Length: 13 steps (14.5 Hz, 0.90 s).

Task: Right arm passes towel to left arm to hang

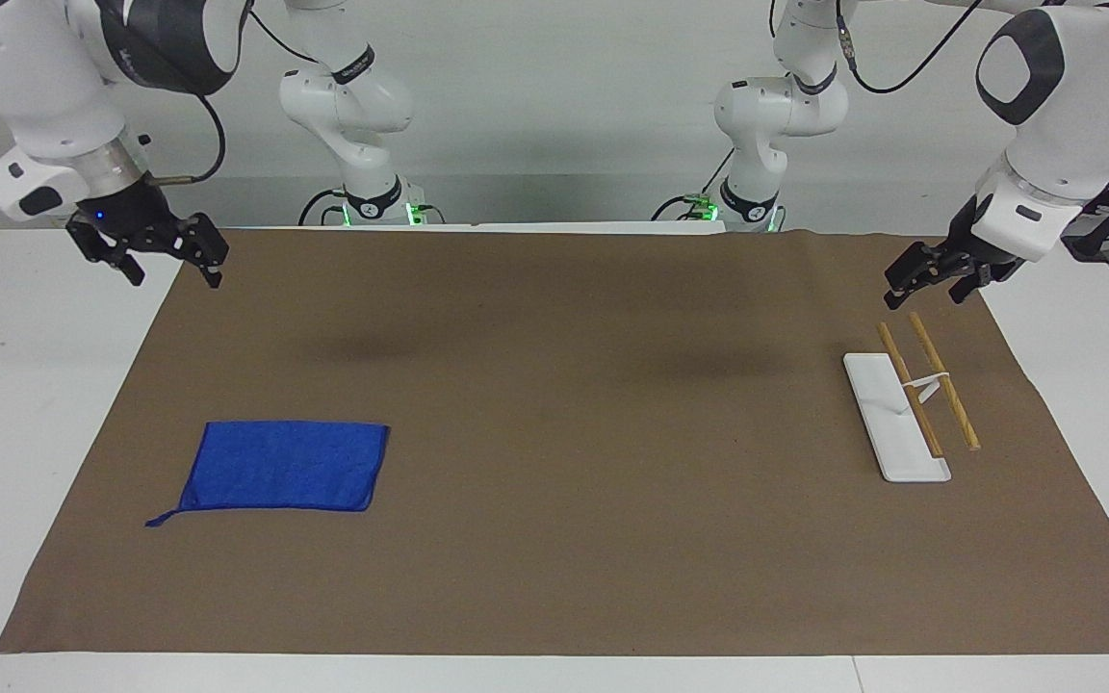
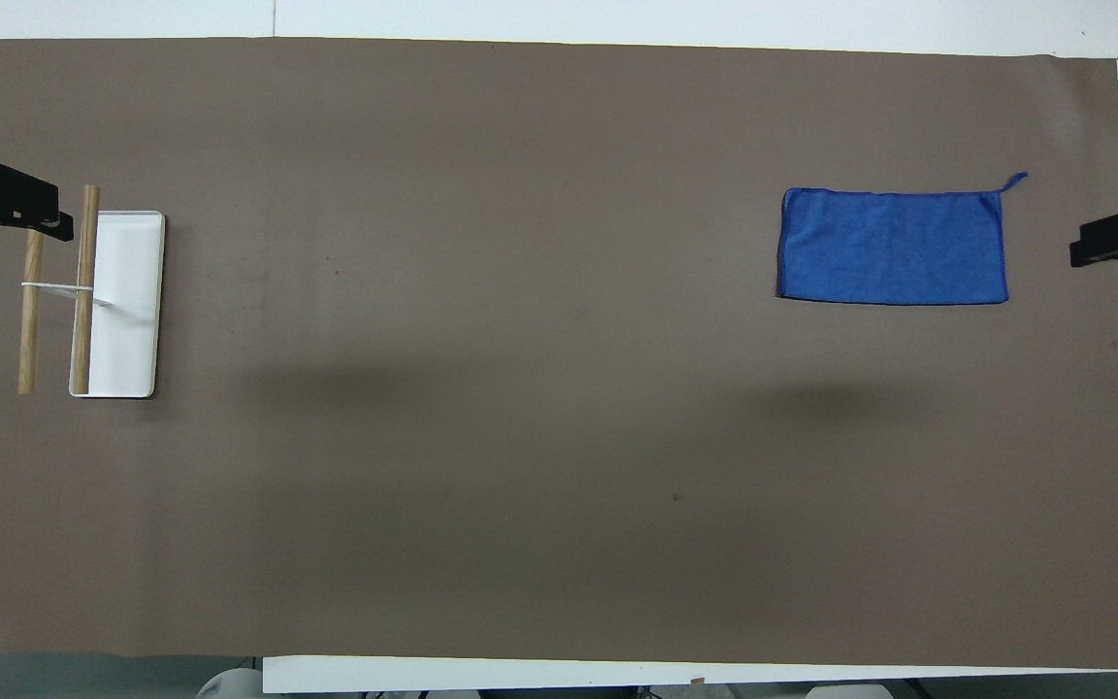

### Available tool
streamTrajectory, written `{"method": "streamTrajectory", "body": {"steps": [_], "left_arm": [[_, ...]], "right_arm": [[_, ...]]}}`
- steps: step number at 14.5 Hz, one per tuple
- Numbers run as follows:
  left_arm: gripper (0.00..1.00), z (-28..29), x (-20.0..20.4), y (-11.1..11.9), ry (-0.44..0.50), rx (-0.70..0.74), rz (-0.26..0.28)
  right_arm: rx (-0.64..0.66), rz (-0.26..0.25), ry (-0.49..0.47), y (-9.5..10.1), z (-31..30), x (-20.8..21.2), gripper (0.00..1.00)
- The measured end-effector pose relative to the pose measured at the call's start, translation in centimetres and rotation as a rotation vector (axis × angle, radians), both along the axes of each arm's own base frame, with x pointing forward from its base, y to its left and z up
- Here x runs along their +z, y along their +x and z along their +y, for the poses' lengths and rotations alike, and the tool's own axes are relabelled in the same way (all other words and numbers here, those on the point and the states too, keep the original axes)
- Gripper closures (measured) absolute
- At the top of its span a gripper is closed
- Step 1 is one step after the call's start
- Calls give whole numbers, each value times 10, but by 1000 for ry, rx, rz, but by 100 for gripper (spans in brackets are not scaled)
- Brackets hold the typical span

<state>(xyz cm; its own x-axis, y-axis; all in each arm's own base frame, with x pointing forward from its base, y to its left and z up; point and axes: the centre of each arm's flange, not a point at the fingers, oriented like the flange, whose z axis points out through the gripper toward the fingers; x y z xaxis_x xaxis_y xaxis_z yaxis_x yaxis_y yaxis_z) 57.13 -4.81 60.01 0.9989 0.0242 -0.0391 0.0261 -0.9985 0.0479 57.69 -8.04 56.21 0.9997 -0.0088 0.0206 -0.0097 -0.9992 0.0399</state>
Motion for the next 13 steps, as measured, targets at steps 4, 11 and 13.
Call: {"method": "streamTrajectory", "body": {"steps": [4,11,13], "left_arm": [[0,0,0,0,0,0,0],[0,0,0,0,0,0,0],[0,0,0,0,0,0,0]], "right_arm": [[-4,0,16,62,12,-110,0],[-36,0,26,100,36,-225,0],[-36,3,27,102,36,-246,0]]}}
